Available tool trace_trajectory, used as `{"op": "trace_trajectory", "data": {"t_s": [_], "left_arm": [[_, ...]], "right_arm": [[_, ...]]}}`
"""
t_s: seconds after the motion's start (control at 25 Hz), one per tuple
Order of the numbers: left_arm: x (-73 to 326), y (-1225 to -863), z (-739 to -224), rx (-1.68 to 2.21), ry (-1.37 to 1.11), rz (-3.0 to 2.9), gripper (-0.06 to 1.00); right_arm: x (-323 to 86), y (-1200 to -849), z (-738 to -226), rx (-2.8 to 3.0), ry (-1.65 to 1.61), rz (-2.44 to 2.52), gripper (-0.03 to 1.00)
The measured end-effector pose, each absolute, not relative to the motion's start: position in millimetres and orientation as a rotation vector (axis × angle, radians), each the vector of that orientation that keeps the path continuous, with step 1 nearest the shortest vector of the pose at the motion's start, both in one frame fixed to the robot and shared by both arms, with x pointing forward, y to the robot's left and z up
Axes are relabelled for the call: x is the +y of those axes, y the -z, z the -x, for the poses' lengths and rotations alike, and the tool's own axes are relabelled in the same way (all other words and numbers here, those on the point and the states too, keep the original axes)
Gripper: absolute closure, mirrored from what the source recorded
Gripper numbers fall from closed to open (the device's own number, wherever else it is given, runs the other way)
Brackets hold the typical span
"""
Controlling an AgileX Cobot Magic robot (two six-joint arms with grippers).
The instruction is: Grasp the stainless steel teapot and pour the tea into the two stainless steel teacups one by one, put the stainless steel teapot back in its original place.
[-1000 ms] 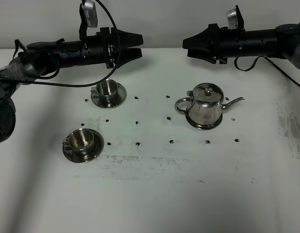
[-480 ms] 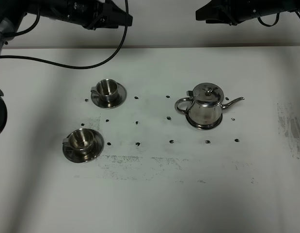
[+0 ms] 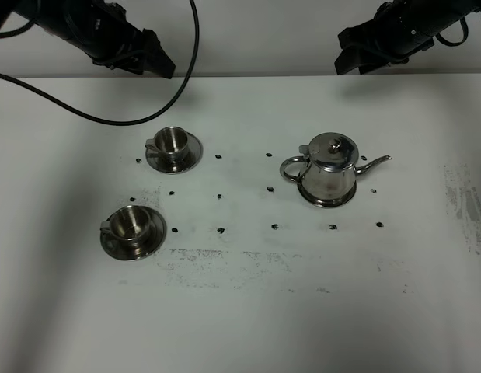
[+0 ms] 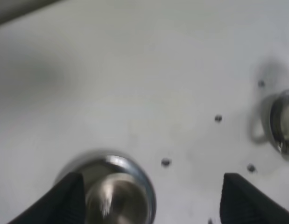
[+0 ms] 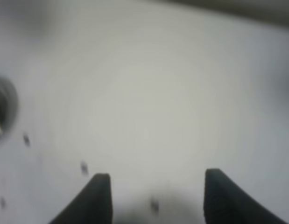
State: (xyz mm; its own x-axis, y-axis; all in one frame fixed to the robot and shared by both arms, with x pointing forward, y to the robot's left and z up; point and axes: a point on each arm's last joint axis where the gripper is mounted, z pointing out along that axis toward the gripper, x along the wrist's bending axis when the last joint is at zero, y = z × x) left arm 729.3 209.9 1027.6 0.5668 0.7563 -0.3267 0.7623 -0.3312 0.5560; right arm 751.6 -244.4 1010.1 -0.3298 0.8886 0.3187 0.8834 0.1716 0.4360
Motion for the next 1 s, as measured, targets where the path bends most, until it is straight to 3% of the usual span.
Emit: {"op": "trace_trajectory", "data": {"t_s": [0.32, 0.76, 1.0], "left_arm": [[231, -1088, -646, 1.222, -0.272, -2.080, 0.38], [256, -1120, -517, 1.315, -0.515, -2.016, 0.38], [274, -1115, -451, 1.490, -0.620, -1.987, 0.38]], "right_arm": [[-233, -1083, -689, 2.391, -0.783, -1.727, 0.53], [-247, -1120, -591, 2.212, -0.855, -1.628, 0.53], [-249, -1122, -556, 2.162, -0.884, -1.604, 0.53]]}}
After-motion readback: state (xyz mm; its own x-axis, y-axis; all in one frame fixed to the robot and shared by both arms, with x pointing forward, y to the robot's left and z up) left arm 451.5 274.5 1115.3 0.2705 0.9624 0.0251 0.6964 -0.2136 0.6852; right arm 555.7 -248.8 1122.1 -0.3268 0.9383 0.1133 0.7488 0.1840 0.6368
